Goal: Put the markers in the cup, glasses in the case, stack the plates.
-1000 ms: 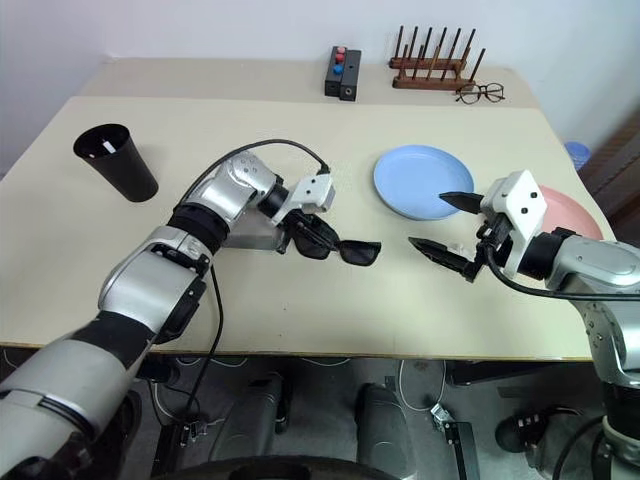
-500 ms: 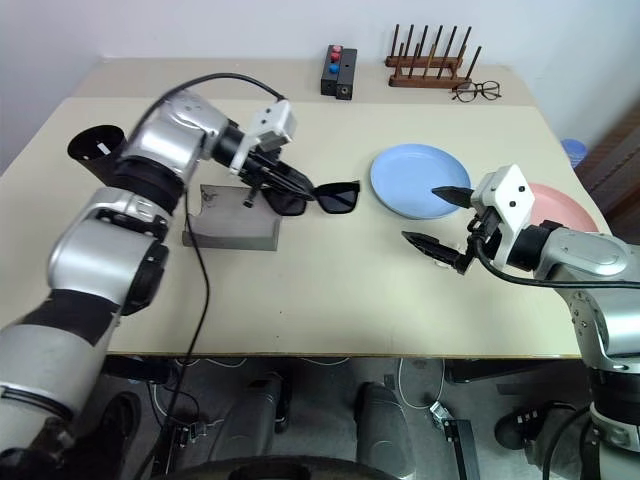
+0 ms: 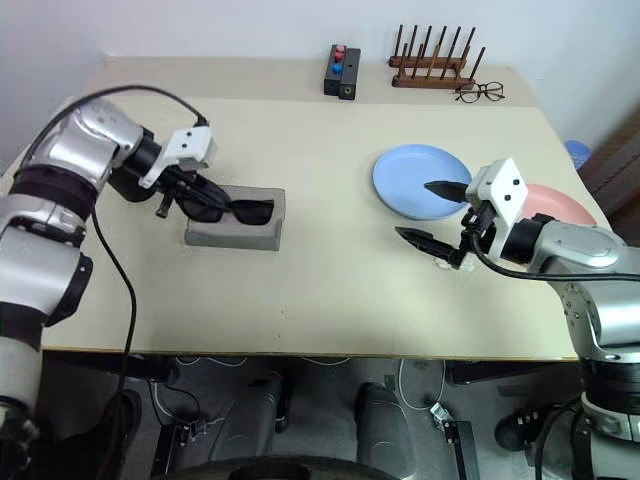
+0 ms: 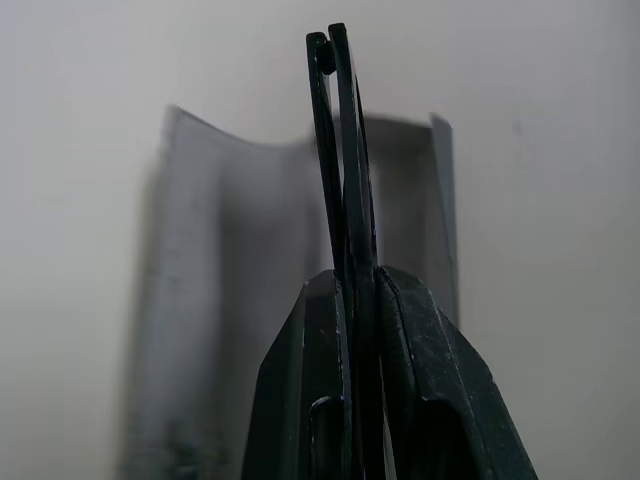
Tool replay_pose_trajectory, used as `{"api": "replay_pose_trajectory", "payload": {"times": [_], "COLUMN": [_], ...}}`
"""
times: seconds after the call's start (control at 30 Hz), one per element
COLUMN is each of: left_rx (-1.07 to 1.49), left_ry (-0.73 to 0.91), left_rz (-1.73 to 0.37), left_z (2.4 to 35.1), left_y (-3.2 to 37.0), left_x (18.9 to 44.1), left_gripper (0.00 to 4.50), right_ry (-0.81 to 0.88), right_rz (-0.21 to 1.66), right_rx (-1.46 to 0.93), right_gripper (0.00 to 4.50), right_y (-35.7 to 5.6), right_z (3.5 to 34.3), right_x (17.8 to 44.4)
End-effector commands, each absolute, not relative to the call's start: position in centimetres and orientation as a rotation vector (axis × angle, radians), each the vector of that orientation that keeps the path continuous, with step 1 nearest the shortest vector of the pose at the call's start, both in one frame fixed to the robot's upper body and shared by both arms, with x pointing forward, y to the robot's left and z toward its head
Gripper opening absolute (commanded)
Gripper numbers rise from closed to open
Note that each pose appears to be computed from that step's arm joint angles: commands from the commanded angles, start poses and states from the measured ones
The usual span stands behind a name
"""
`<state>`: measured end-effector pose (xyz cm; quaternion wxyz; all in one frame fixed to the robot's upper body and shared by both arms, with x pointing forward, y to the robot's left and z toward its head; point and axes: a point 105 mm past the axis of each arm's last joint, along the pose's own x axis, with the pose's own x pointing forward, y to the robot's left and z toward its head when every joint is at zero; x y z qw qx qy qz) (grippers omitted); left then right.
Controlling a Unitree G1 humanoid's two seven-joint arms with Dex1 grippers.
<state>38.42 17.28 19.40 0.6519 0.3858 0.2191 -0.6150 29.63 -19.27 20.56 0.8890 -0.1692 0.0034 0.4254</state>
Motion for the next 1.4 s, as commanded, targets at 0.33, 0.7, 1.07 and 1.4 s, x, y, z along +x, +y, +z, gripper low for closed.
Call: {"api": "replay_pose_trajectory", "payload": {"times": [0.33,0.7,1.07,1.4], "left_rx": [0.852,0.783,0.788,0.789], "left_ry": [0.348,0.411,0.446,0.333], "left_rz": [-1.411,-1.424,-1.427,-1.426], "left_z": [18.5,16.7,16.0,17.8], "left_y": [18.1,17.8,18.0,17.0], "left_x": [38.1,37.9,37.8,38.2], "left_gripper": [0.0,0.0,4.47,4.47], "right_ry": [-0.044,-0.032,-0.025,-0.02], "right_rz": [0.902,0.889,0.88,0.88], "right_rx": [-0.363,-0.366,-0.369,-0.374], "right_gripper": [4.5,4.5,4.5,4.5], "right_y": [-18.8,-19.0,-19.1,-19.1], "right_z": [21.9,21.9,21.8,21.7], "right_x": [29.4,29.0,29.0,29.2]}}
